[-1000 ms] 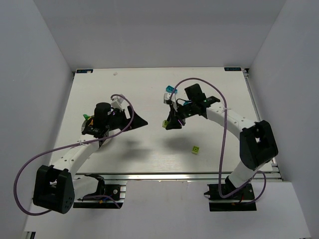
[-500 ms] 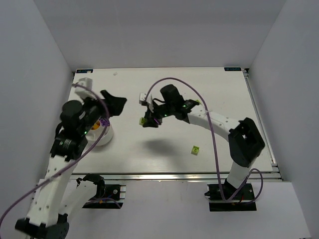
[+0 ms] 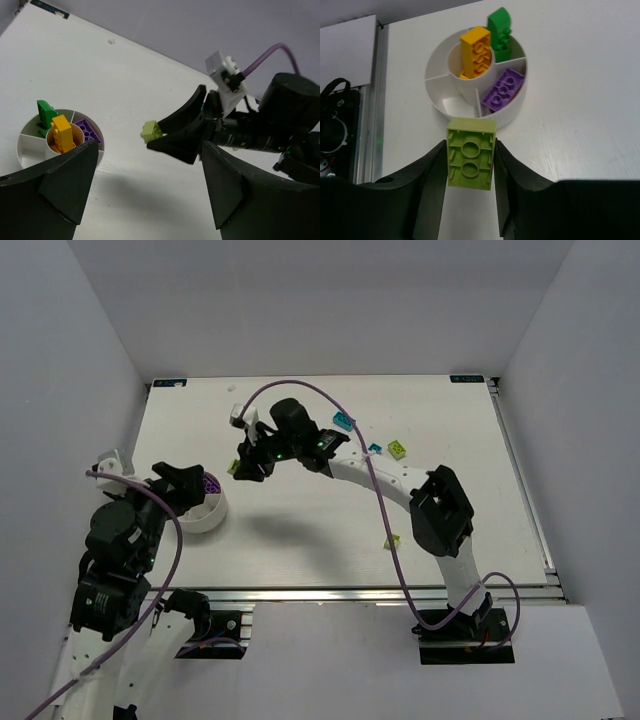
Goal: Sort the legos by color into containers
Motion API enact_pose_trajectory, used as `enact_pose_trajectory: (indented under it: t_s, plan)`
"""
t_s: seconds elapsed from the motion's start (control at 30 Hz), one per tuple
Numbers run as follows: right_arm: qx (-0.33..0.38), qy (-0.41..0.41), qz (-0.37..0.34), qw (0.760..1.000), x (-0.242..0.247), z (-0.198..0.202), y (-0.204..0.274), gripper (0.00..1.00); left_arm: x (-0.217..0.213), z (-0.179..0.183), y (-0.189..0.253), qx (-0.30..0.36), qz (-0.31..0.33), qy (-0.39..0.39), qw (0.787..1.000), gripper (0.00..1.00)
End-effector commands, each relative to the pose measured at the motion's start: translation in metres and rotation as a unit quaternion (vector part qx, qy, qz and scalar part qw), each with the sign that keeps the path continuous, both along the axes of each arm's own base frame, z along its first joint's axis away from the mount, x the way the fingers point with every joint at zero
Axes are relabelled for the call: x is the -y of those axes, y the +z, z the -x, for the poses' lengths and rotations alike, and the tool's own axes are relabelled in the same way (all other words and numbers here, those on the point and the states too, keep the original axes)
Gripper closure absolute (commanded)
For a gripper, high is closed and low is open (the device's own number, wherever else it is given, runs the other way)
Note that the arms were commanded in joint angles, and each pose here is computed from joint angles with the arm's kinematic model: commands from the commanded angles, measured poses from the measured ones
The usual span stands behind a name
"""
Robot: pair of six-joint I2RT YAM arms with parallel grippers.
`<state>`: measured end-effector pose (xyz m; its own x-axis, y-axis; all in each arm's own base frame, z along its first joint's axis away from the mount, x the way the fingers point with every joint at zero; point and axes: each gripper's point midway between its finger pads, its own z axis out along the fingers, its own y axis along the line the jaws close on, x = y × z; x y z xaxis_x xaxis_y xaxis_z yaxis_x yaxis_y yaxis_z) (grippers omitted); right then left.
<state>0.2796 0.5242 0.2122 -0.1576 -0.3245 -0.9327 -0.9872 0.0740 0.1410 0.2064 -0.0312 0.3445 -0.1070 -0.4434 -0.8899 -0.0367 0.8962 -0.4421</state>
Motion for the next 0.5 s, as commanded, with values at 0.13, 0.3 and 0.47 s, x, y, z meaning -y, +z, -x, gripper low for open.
enact_pose_trajectory:
  t_s: [0.13, 0.3, 0.47]
  plan:
    - [0.047, 0.158, -0.036, 0.986, -0.033, 0.066, 0.017, 1.00, -0.002, 0.005, -0.004, 0.000, 0.001, 0.003, 1.000, 0.07]
    - [0.155, 0.242, -0.054, 0.956, -0.040, 0.081, 0.010, 1.00, -0.003, 0.016, 0.010, 0.041, 0.007, -0.006, 0.999, 0.07]
    - [0.255, 0.257, -0.032, 0.932, -0.056, 0.081, -0.016, 1.00, -0.005, 0.030, 0.024, 0.082, 0.004, -0.014, 0.996, 0.06]
